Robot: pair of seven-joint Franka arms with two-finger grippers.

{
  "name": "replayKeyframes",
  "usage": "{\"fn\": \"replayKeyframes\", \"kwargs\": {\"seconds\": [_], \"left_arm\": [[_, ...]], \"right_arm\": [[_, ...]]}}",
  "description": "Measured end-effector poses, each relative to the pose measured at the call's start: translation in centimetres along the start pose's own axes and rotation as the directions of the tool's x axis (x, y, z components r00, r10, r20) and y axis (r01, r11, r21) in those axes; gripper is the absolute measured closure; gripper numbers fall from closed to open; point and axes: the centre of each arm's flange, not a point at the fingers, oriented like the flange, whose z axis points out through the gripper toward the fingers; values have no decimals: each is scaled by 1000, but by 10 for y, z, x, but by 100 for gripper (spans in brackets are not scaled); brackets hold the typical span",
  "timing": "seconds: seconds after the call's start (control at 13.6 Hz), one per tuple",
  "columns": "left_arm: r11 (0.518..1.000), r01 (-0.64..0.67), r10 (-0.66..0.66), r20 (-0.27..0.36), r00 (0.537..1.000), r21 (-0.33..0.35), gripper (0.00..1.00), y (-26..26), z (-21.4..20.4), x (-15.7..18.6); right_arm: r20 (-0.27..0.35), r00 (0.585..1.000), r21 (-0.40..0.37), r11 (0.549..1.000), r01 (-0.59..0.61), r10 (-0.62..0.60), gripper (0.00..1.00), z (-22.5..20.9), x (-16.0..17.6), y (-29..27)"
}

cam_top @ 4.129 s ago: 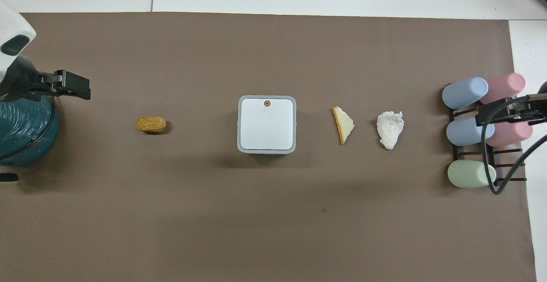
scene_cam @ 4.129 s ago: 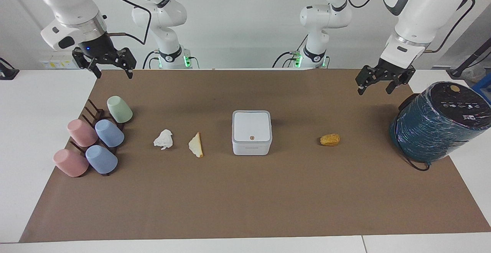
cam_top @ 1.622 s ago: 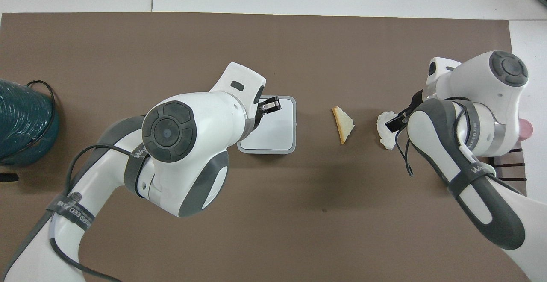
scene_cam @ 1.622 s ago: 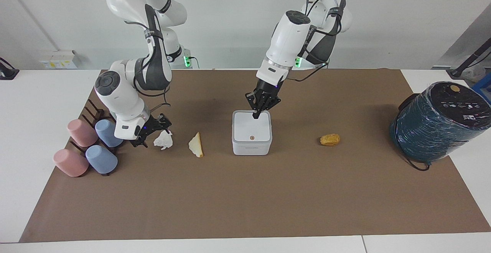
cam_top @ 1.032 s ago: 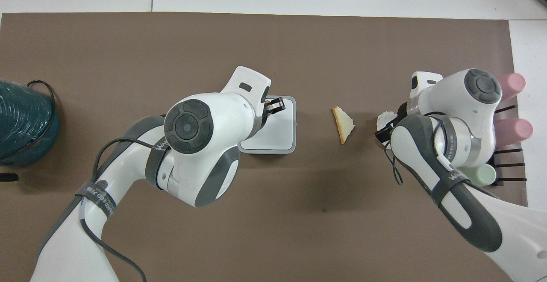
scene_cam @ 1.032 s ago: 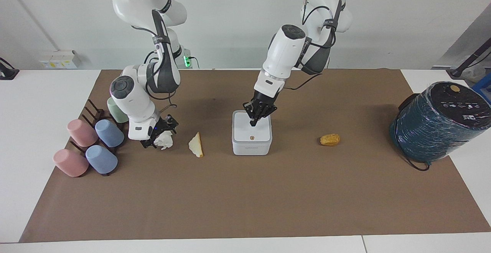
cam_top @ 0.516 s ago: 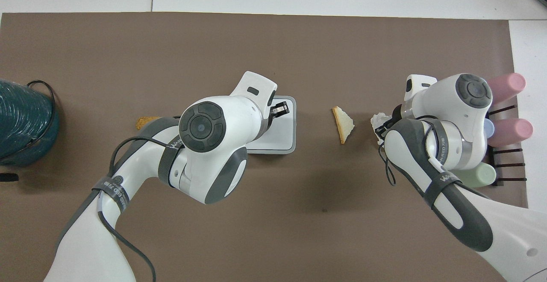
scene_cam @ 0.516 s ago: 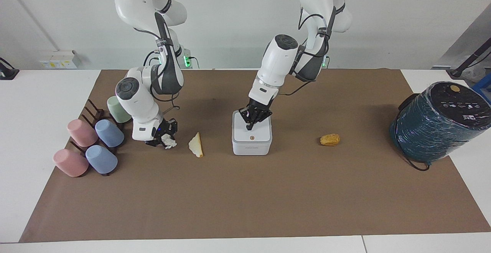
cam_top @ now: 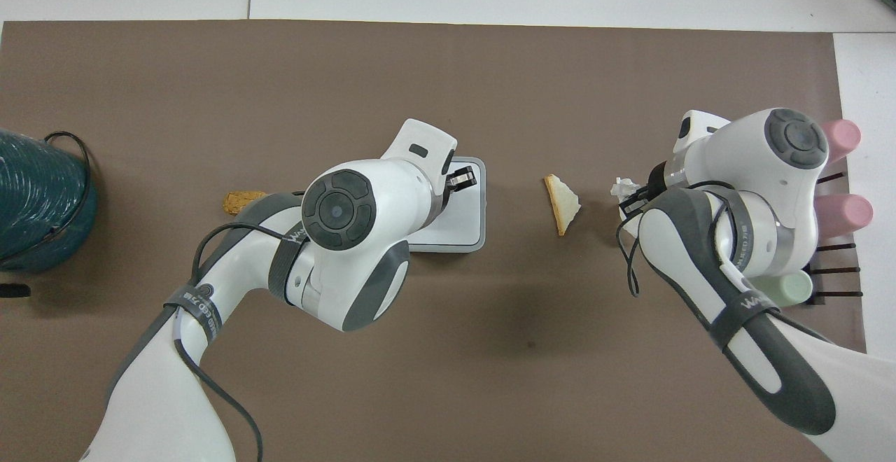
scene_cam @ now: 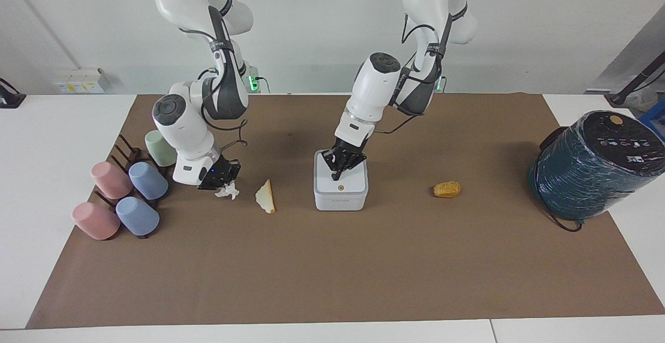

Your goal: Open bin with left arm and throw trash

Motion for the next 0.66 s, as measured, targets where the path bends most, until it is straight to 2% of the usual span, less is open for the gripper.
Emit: {"fn": "replayKeyframes", "kwargs": {"seconds": [0.29,0.66], "left_arm": [[1000,1,-1,8,1000,7,99,2,-3,2],[995,11,-22,102,995,103,99,12,-47,28]], "right_arm": [[-36,993,10,993,-114,114,97,-69,-9,-13],[-60,971,35,972,-231,233,97,-169,-29,-36]]}}
